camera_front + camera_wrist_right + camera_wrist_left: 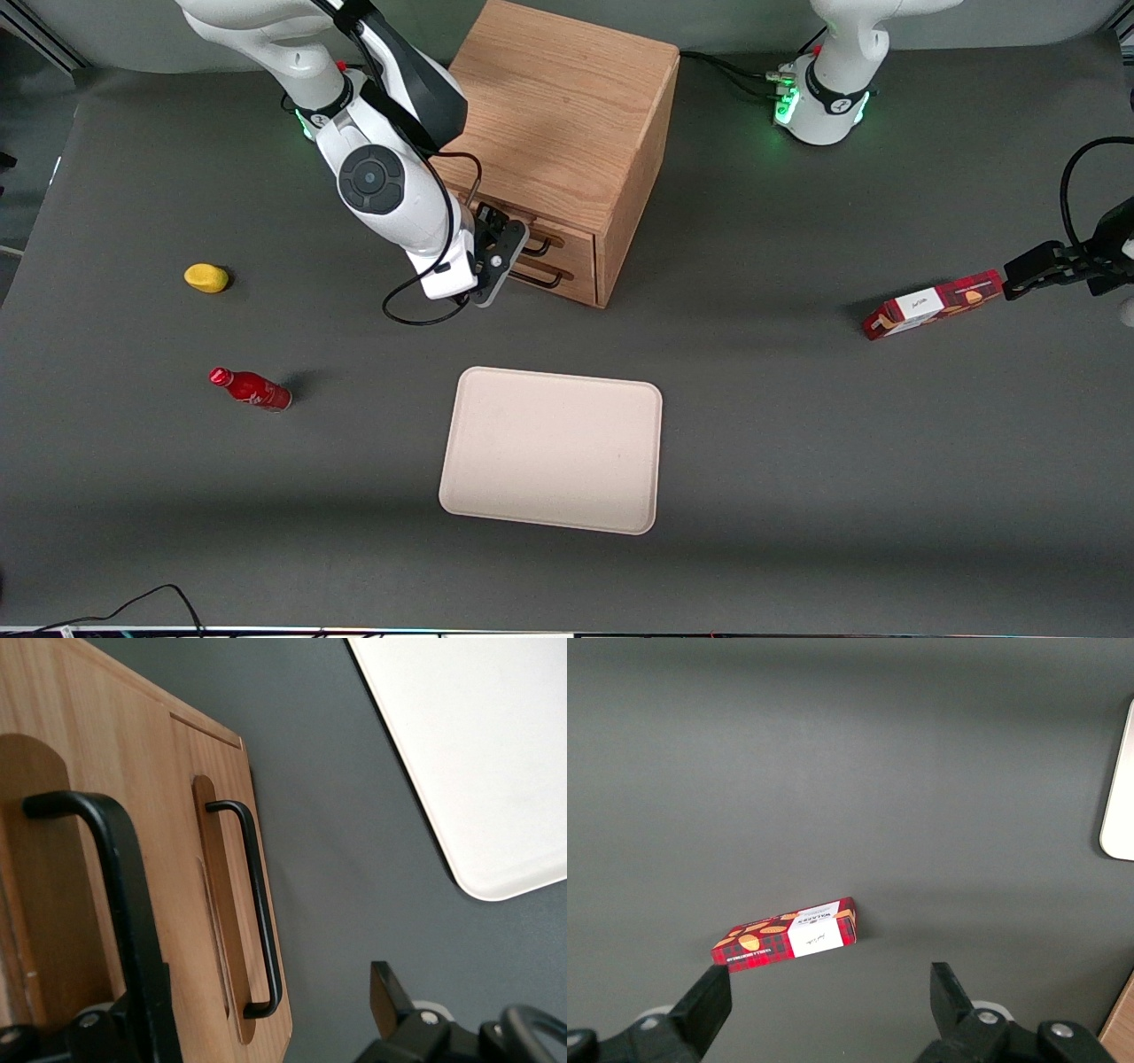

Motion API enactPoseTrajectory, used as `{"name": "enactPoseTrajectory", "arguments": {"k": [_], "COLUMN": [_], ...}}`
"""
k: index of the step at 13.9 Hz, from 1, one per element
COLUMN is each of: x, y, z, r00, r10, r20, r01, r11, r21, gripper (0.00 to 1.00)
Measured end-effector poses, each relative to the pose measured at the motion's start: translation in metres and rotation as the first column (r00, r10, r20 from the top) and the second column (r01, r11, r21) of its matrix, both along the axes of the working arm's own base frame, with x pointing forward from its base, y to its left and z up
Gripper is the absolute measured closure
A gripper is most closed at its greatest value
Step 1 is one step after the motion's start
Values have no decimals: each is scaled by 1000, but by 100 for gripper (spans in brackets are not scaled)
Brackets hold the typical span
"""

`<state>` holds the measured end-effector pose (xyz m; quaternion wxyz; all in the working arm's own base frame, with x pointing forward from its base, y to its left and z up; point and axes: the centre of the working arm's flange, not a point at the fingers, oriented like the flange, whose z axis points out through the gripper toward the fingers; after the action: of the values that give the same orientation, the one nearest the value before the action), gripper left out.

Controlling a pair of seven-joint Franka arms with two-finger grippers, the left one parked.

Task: Close top drawer
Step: 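Press the drawer front fully shut with the right gripper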

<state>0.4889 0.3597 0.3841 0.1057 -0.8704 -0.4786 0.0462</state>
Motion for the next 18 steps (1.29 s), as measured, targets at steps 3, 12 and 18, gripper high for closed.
{"name": "enactPoseTrajectory", "arguments": {"k": [3,12,18], "x": [-1,1,7], "y": [0,1,2], "z": [1,13,48], "r00": [1000,1000,998], "r10": [-3,-4,-18], "r20": [-2,-8,-60], "r01": [3,4,19], "r11": [1000,1000,999], "r21": [-2,1,28], "gripper": [0,0,0]}}
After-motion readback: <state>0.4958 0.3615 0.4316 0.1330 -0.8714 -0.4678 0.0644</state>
